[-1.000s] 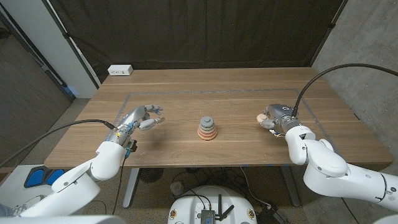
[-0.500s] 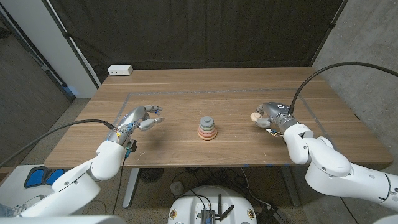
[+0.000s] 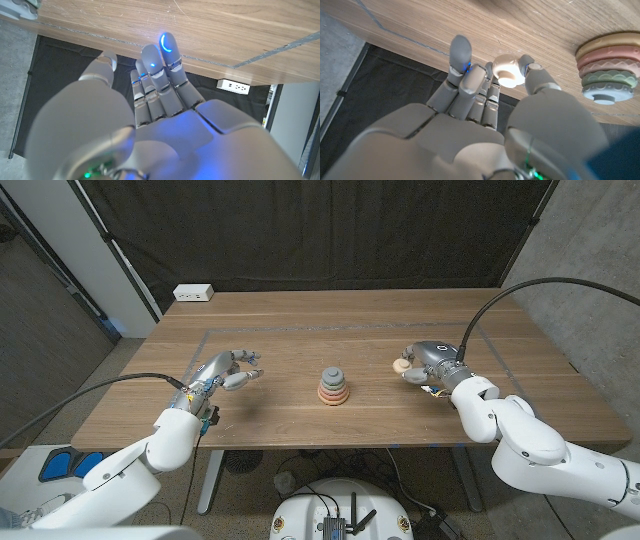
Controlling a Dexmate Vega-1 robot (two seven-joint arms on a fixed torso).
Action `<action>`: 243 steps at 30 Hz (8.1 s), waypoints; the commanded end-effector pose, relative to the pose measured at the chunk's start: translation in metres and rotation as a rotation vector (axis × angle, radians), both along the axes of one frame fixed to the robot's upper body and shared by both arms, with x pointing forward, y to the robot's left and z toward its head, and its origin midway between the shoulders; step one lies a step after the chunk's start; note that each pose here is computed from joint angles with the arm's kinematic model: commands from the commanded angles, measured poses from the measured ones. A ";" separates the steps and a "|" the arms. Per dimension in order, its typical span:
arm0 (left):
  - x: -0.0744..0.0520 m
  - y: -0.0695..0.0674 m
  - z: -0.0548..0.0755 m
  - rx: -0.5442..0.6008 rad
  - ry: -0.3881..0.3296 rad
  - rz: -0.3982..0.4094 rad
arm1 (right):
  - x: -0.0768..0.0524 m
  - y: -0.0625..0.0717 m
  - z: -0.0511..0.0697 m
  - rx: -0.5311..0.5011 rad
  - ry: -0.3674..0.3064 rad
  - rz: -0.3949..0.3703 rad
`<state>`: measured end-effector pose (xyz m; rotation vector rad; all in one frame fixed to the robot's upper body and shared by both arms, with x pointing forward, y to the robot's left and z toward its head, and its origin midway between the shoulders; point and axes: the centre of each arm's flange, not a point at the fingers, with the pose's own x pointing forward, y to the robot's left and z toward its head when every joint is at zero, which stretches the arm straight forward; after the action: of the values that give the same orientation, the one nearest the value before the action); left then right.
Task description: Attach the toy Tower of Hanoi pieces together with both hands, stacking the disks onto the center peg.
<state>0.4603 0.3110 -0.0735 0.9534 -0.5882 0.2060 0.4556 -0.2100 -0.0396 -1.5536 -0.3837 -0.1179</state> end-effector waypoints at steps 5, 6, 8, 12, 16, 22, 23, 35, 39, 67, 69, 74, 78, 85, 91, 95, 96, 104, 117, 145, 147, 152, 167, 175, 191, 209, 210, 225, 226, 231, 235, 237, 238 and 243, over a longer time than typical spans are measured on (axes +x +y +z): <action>-0.003 -0.003 0.000 0.012 -0.010 0.012 | -0.005 0.011 0.009 -0.035 -0.039 0.077; -0.004 -0.003 0.000 0.012 -0.009 0.011 | -0.006 0.013 0.011 -0.039 -0.044 0.087; -0.004 -0.003 0.001 0.012 -0.010 0.012 | -0.006 0.014 0.011 -0.040 -0.046 0.093; -0.009 -0.002 0.002 0.011 -0.019 0.016 | -0.007 0.022 0.016 -0.053 -0.057 0.124; -0.010 -0.002 0.001 0.017 -0.018 0.022 | -0.007 0.029 0.020 -0.065 -0.060 0.147; -0.009 -0.003 -0.004 0.016 -0.015 0.026 | -0.007 0.040 0.023 -0.093 -0.066 0.187; -0.009 -0.003 -0.005 0.014 -0.014 0.026 | -0.007 0.043 0.024 -0.097 -0.067 0.198; -0.011 -0.005 -0.003 0.026 -0.016 0.026 | -0.007 0.053 0.028 -0.113 -0.086 0.242; -0.010 -0.005 -0.003 0.021 -0.019 0.022 | -0.006 0.056 0.029 -0.123 -0.087 0.247; -0.009 -0.005 -0.006 0.018 -0.022 0.007 | -0.004 0.076 0.030 -0.148 -0.103 0.267; -0.010 -0.006 -0.006 0.020 -0.022 0.008 | -0.004 0.079 0.031 -0.157 -0.107 0.273; -0.011 -0.005 -0.006 0.019 -0.025 0.009 | -0.005 0.086 0.034 -0.174 -0.114 0.294; -0.012 -0.005 -0.006 0.017 -0.023 0.011 | -0.004 0.092 0.036 -0.188 -0.111 0.313; -0.012 -0.004 -0.008 0.016 -0.017 0.012 | -0.001 0.098 0.037 -0.205 -0.102 0.328; -0.013 -0.004 -0.009 0.017 -0.016 0.013 | 0.000 0.107 0.039 -0.221 -0.099 0.344; -0.013 -0.004 -0.009 0.016 -0.015 0.010 | 0.001 0.113 0.041 -0.234 -0.082 0.343; -0.013 -0.005 -0.009 0.015 -0.015 0.009 | 0.002 0.114 0.041 -0.233 -0.077 0.344; -0.012 -0.005 -0.010 0.019 -0.007 0.008 | 0.004 0.119 0.041 -0.238 -0.057 0.348; -0.013 -0.006 -0.011 0.012 -0.010 0.009 | 0.009 0.132 0.043 -0.266 -0.021 0.357; -0.012 -0.001 -0.016 -0.007 -0.002 0.017 | 0.027 0.140 0.035 -0.283 0.059 0.345; -0.011 -0.001 -0.016 -0.007 -0.002 0.015 | 0.029 0.139 0.034 -0.285 0.064 0.340; -0.010 -0.001 -0.016 -0.009 0.002 0.013 | 0.031 0.139 0.033 -0.285 0.072 0.338; -0.009 0.000 -0.017 -0.013 0.006 0.016 | 0.034 0.140 0.030 -0.294 0.087 0.338; -0.007 0.000 -0.017 -0.011 0.009 0.012 | 0.034 0.140 0.029 -0.299 0.092 0.335; -0.007 0.001 -0.017 -0.006 0.013 0.015 | 0.037 0.138 0.027 -0.284 0.092 0.341; -0.008 0.001 -0.019 -0.009 0.013 0.016 | 0.036 0.139 0.023 -0.322 0.094 0.329; -0.008 0.001 -0.019 -0.009 0.014 0.016 | 0.036 0.139 0.023 -0.326 0.093 0.327; -0.009 0.001 -0.019 -0.006 0.010 0.016 | 0.029 0.136 0.024 -0.364 0.063 0.281; -0.009 0.001 -0.019 -0.006 0.010 0.016 | 0.029 0.136 0.024 -0.366 0.066 0.279; -0.009 0.001 -0.019 -0.007 0.012 0.017 | 0.026 0.135 0.025 -0.369 0.064 0.273; -0.009 0.001 -0.020 -0.008 0.013 0.017 | 0.025 0.135 0.025 -0.373 0.065 0.269; -0.010 0.001 -0.020 -0.010 0.013 0.018 | 0.024 0.135 0.025 -0.376 0.066 0.266; -0.010 0.001 -0.020 -0.010 0.013 0.018 | 0.024 0.135 0.025 -0.376 0.066 0.266; -0.011 0.001 -0.021 -0.011 0.012 0.020 | 0.024 0.135 0.025 -0.380 0.071 0.258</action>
<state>0.4510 0.3116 -0.0935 0.9507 -0.5668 0.2165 0.4825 -0.0746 -0.0155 -1.8465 -0.5814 0.2317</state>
